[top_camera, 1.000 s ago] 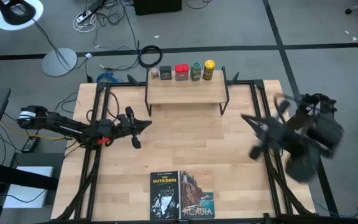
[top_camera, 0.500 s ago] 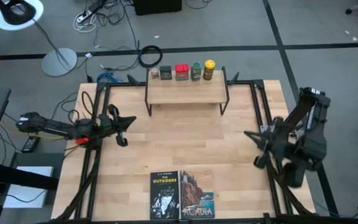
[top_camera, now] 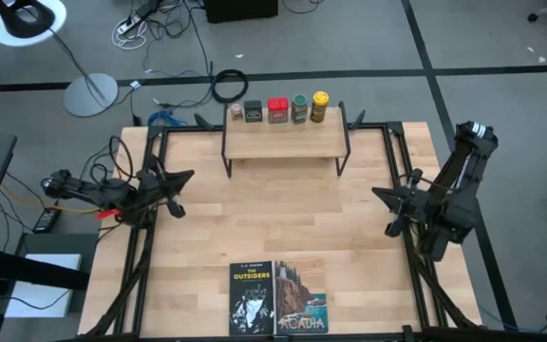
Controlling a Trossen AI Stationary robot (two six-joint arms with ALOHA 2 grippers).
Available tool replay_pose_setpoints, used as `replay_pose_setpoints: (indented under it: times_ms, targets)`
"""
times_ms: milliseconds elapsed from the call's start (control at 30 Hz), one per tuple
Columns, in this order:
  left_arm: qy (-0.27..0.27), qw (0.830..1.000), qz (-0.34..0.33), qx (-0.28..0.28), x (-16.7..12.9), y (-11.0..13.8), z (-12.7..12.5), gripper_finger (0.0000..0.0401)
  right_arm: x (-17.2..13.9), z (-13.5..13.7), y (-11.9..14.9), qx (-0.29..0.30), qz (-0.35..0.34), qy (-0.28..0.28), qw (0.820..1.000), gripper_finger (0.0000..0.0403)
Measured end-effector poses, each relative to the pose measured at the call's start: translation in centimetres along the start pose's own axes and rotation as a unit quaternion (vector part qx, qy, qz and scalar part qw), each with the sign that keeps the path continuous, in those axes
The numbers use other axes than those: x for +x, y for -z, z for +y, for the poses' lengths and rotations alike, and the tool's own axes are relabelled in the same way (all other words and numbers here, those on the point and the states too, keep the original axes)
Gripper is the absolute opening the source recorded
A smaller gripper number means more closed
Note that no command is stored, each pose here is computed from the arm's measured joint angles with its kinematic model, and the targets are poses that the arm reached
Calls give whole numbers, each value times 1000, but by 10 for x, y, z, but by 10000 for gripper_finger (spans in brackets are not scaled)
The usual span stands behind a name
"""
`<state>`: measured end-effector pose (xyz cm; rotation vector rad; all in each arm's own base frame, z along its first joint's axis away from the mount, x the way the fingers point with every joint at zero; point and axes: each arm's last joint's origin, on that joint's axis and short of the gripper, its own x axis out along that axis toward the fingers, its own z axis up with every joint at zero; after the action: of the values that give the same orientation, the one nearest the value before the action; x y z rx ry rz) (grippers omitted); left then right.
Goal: Shelf spices
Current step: Return to Home Position
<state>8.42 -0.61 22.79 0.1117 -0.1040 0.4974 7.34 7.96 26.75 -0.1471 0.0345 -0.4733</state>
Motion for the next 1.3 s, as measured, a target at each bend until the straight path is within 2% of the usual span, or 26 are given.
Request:
replay_pose_setpoints:
  times_ms: [133,300,400,533,767,867,1000,1300]
  targets:
    - [-24,1000,4,17,0,0,2,0,-4,-8,26,25,-3,-24,999,0]
    - [-17,1000,0,15,-1,0,2,0,-10,-17,54,65,-5,-64,996,0]
    - [-8,1000,-2,14,-1,0,2,0,-11,-20,60,79,-3,-73,994,0]
    - [0,1000,-3,5,-1,0,1,0,-9,-21,60,78,-4,-61,995,0]
    - [4,1000,-3,-6,-1,0,1,0,0,-18,61,92,1,3,996,0]
    - [4,1000,-3,-10,-1,0,1,0,4,-12,53,95,3,22,995,0]
    - [4,1000,-3,-11,-1,0,1,0,11,-1,28,83,5,54,995,0]
    - [4,1000,-3,-12,-1,0,1,0,26,31,-56,-25,15,87,996,0]
